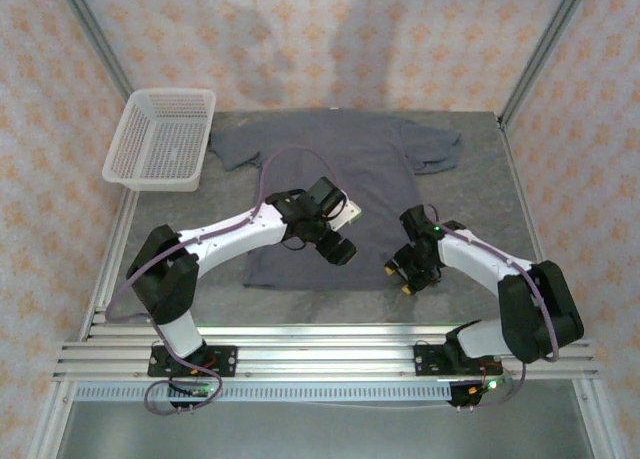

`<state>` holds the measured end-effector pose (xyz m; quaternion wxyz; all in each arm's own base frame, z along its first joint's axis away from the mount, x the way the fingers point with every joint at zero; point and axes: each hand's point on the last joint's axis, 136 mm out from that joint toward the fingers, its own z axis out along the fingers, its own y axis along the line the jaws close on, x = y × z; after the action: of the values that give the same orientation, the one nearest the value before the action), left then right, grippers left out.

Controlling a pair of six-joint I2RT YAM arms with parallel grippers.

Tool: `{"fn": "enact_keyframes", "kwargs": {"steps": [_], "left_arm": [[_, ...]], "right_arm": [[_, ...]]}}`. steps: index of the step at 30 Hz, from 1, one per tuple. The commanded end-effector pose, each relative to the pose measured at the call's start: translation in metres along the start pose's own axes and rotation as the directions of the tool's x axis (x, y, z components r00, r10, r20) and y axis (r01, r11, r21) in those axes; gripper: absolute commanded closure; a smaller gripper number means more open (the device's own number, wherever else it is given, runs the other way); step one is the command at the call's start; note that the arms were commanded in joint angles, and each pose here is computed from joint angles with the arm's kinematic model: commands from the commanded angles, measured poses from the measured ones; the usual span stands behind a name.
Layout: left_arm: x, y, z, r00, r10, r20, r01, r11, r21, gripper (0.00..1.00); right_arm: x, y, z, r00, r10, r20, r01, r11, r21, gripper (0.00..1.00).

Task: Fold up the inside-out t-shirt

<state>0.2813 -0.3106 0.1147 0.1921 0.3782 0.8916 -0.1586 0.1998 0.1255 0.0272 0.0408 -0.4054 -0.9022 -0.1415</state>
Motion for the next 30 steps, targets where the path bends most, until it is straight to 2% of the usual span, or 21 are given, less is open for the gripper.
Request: {"fn": "enact_keyframes", "kwargs": {"steps": [1, 5, 9, 12, 19, 26, 30], "left_arm": [[-0.011, 0.003, -0.018, 0.996, 0.048, 0.068, -0.045, 0.998, -0.047, 0.15], [-0.011, 0.003, -0.017, 0.996, 0.041, 0.081, -0.037, 0.998, -0.045, 0.15], [-0.013, 0.003, -0.018, 0.995, 0.039, 0.096, -0.035, 0.998, -0.044, 0.15], [-0.013, -0.002, -0.019, 0.993, 0.048, 0.107, -0.046, 0.999, -0.022, 0.15], [-0.018, -0.032, 0.001, 0.979, 0.144, 0.147, -0.167, 0.973, 0.158, 0.13], [-0.029, -0.006, 0.044, 0.983, 0.123, 0.135, -0.129, 0.991, 0.036, 0.08], [-0.023, 0.019, 0.058, 0.994, 0.087, 0.069, -0.080, 0.993, -0.090, 0.06]], "right_arm": [[-0.008, 0.013, -0.002, 0.999, -0.004, 0.040, 0.005, 0.999, -0.033, 0.61], [-0.014, 0.009, -0.005, 0.997, -0.018, 0.079, 0.019, 1.000, -0.015, 0.76], [-0.018, 0.015, -0.008, 0.994, -0.035, 0.102, 0.038, 0.999, -0.026, 1.00], [-0.017, 0.029, -0.020, 0.993, -0.065, 0.103, 0.071, 0.996, -0.060, 1.00], [-0.016, 0.090, -0.071, 0.989, -0.051, 0.136, 0.086, 0.960, -0.268, 1.00], [-0.016, 0.113, -0.093, 0.991, 0.003, 0.130, 0.044, 0.932, -0.360, 1.00], [-0.015, 0.112, -0.100, 0.992, 0.008, 0.128, 0.040, 0.929, -0.369, 1.00]]}}
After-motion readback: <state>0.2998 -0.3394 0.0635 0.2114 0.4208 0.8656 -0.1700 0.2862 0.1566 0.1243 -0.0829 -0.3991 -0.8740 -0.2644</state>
